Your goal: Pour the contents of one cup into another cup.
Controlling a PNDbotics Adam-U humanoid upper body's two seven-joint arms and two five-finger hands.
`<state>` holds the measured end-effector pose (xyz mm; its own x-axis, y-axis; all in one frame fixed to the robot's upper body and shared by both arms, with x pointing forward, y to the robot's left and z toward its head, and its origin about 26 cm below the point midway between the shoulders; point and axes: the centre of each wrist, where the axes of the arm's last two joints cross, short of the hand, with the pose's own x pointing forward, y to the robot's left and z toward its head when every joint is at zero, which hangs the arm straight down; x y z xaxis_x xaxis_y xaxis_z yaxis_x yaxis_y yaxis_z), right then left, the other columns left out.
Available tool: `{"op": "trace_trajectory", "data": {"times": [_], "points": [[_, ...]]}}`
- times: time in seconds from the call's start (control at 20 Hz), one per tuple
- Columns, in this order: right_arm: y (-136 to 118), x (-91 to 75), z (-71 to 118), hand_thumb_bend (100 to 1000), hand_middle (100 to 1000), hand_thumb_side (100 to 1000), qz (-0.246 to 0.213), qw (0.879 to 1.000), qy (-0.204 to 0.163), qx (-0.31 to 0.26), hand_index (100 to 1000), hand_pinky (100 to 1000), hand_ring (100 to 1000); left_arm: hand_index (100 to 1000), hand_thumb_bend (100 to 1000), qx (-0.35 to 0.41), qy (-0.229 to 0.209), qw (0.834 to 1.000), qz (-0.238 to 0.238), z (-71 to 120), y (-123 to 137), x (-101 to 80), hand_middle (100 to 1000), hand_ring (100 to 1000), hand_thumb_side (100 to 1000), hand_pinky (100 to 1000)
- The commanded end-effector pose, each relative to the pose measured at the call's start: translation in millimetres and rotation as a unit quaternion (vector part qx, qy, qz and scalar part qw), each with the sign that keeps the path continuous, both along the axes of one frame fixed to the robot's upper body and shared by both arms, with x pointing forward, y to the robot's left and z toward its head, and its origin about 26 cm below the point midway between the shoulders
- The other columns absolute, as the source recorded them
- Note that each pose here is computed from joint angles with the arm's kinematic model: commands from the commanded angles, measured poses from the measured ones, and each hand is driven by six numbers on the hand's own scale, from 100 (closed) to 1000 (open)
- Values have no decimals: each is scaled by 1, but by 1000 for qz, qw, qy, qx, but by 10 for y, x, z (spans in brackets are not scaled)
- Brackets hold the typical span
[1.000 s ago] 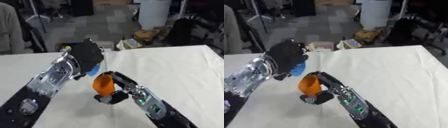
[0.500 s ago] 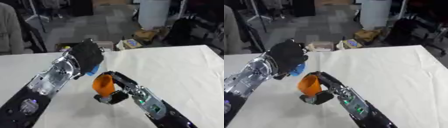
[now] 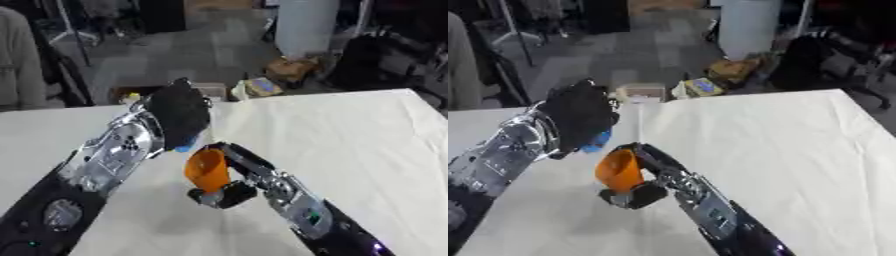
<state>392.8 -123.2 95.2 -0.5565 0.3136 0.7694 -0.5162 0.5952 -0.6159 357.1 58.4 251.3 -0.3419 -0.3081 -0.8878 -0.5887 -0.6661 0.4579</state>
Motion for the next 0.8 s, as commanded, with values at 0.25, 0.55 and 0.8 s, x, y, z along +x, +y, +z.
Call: {"op": "trace_trajectory", "data": {"times": [0.25,0.55,0.8], "points": [[-10,19,125,159,323,100,3,1000,-17,2,707,354,318,658,100,3,-20,1000,-3,112,-10,-15,123,180,205,258],[-7,17,127,153,323,100,3,1000,-17,2,707,354,318,658,100,5,-20,1000,-2,112,-12,-15,123,179,206,260],[-5,17,132,150,323,100,3,1000,-17,3,707,354,318,658,100,7,-20,1000,-2,112,-14,-17,123,179,206,261]]}}
